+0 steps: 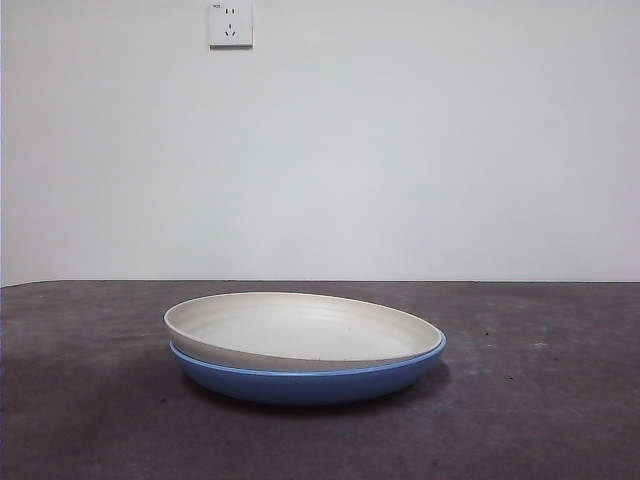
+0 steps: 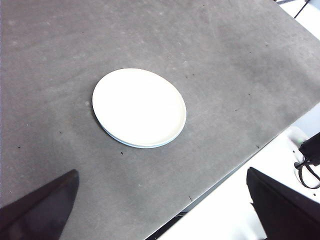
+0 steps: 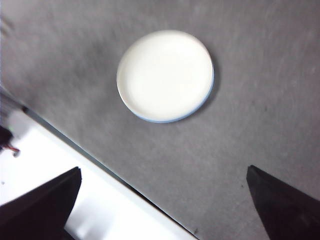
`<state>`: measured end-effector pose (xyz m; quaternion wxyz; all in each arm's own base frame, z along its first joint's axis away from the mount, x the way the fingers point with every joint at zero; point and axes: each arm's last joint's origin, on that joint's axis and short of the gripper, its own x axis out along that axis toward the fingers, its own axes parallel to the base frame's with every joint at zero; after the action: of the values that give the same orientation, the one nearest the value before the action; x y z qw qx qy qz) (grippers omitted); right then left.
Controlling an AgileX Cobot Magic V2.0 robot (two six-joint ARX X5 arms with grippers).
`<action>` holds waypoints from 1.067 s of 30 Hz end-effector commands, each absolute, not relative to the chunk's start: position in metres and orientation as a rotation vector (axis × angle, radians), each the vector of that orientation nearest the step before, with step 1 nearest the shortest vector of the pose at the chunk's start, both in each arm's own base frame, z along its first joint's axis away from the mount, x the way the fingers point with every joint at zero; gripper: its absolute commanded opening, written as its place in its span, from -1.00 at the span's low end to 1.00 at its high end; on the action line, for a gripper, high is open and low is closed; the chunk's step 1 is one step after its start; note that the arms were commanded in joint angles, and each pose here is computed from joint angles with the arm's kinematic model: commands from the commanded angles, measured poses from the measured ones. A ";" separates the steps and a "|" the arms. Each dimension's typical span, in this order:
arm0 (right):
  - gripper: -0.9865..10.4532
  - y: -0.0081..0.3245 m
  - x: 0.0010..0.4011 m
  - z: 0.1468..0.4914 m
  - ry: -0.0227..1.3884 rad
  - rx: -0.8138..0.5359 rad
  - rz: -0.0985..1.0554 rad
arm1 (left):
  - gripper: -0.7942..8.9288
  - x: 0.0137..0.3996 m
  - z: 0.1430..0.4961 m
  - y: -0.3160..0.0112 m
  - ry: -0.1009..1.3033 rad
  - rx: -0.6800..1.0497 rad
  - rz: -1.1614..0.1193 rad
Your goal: Pick up the white plate, put it on the blue plate, put it on desk
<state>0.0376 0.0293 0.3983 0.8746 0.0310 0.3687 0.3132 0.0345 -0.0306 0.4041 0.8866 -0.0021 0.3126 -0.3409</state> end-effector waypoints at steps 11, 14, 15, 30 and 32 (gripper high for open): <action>-0.79 0.019 0.019 0.401 0.723 0.075 0.661 | -0.79 0.035 0.407 -0.031 0.638 -0.014 -0.710; -0.80 0.019 0.020 0.401 0.721 0.075 0.662 | -0.80 0.035 0.407 -0.031 0.638 -0.014 -0.710; -0.80 0.019 0.020 0.401 0.721 0.076 0.663 | -0.80 0.035 0.407 -0.031 0.638 -0.015 -0.710; -0.80 0.019 0.020 0.401 0.719 0.076 0.663 | -0.80 0.035 0.408 -0.031 0.633 -0.015 -0.711; -0.80 0.019 0.020 0.401 0.719 0.076 0.663 | -0.80 0.032 0.408 -0.029 0.624 -0.019 -0.706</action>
<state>0.0216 0.0201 0.3994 0.8837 0.0374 0.3404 0.3190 0.0341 -0.0302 0.4045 0.8876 -0.0078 0.3118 -0.3389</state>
